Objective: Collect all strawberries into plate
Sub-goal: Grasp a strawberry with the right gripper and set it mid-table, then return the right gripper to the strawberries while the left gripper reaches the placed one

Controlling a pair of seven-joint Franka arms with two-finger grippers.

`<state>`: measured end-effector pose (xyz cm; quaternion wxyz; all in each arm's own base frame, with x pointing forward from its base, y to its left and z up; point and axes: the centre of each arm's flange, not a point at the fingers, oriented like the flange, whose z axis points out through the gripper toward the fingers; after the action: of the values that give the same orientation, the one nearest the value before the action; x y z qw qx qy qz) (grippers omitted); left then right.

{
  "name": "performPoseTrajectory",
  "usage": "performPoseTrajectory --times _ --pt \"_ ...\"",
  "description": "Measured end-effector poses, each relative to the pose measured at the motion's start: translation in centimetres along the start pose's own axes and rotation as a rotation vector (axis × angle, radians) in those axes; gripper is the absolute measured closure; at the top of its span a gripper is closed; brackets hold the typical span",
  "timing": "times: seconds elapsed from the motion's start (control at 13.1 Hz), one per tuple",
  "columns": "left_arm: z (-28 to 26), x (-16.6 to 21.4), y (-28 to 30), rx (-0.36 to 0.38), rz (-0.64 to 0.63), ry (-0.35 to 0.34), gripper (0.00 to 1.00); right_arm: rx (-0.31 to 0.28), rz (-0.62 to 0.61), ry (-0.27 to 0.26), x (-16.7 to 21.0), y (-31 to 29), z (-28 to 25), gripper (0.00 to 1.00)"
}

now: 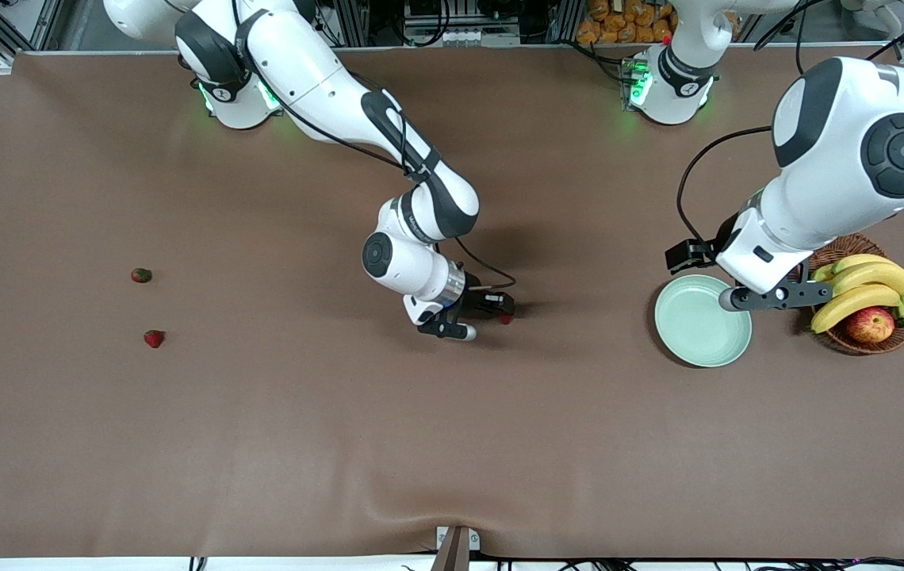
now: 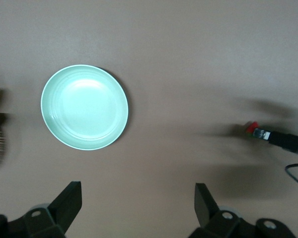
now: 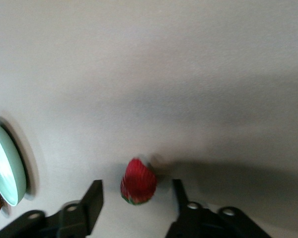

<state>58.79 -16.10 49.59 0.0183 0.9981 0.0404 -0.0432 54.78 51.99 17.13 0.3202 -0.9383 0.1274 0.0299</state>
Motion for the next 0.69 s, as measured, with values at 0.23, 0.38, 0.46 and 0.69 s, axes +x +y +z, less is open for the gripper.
performPoseTrajectory --times 0.23,0.38,0.46,0.69 --pt "0.1 -0.3 1.2 -0.025 -0.03 0.0 0.0 0.021 0.008 0.031 1.0 -1.0 -1.4 0.25" --pt "0.0 -0.5 2.0 -0.033 -0.045 0.006 0.0 0.029 0.045 0.066 3.9 -0.1 -4.1 0.25" --pt "0.0 -0.7 2.6 -0.035 -0.052 0.008 0.0 0.022 0.074 0.077 5.7 1.2 -5.5 0.2" --pt "-0.3 -1.5 5.4 -0.051 -0.074 0.03 0.0 -0.054 0.138 0.131 10.7 7.8 -9.8 0.05"
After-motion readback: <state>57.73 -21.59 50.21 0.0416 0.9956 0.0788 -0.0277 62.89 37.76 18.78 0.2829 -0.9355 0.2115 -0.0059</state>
